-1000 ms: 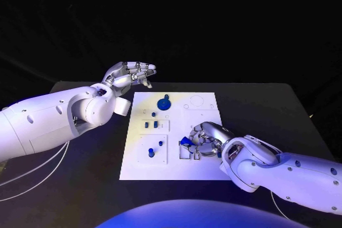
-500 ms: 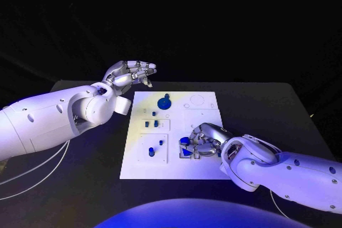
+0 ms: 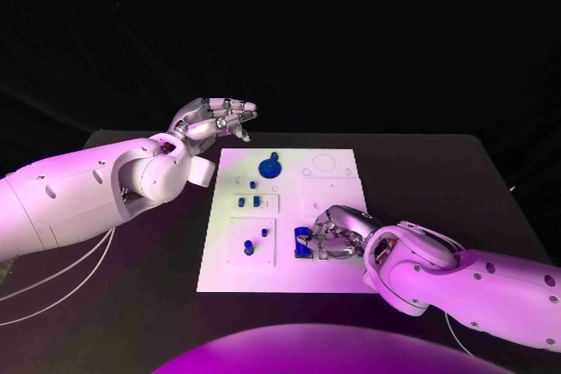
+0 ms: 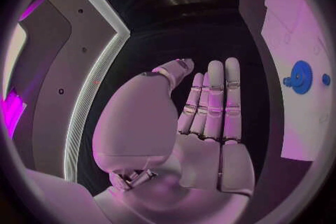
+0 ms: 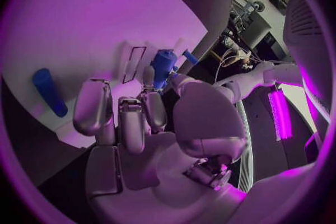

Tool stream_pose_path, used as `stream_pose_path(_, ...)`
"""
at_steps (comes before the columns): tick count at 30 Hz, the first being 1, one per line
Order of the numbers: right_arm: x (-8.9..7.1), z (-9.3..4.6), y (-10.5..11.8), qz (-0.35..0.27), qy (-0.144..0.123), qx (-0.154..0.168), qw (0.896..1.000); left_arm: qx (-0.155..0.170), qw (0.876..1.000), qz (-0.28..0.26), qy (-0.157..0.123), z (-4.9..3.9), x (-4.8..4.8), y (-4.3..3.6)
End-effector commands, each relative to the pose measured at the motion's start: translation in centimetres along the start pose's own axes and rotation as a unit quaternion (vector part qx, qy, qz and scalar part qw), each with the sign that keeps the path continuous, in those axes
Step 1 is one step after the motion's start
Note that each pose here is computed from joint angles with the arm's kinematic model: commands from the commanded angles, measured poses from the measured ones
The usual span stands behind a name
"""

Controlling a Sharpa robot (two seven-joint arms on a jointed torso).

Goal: Assemble the parts on the task board

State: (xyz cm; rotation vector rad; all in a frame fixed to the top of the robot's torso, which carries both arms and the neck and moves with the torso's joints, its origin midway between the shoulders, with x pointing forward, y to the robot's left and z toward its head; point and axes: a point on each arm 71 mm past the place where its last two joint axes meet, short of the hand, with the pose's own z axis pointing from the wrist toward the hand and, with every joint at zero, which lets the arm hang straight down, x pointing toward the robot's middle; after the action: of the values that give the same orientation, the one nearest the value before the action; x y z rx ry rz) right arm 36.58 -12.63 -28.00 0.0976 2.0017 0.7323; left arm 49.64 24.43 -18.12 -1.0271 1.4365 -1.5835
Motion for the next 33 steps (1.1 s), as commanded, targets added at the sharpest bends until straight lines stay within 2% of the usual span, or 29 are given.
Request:
stream_pose_path(1,0.3,-0.1,0.0,-0.007,0.011,-0.001,1.000,0.002,1.000,-0.004,0.006,0.04,0.16,-0.08)
stream_pose_path(11,0.0,-0.2,-0.1,-0.005,-0.005,-0.003,1.000,0.002,1.000,-0.004,0.005,0.03,0.13,-0.08)
stream_pose_path(17,-0.7,-0.7,-0.3,-0.001,-0.028,-0.015,0.999,0.001,1.000,-0.003,0.004,0.00,0.07,-0.08)
stream_pose_path(24,-2.1,-1.4,-0.4,0.005,-0.060,-0.045,0.997,0.001,1.000,-0.003,0.003,-0.03,0.00,-0.09)
stream_pose_path(30,-3.1,-1.8,-0.4,0.010,-0.085,-0.095,0.992,0.001,1.000,-0.003,0.002,-0.04,-0.01,-0.09)
stream_pose_path(33,-3.6,-2.0,-1.1,0.005,-0.094,-0.093,0.991,0.002,1.000,-0.003,0.002,-0.04,0.00,-0.10)
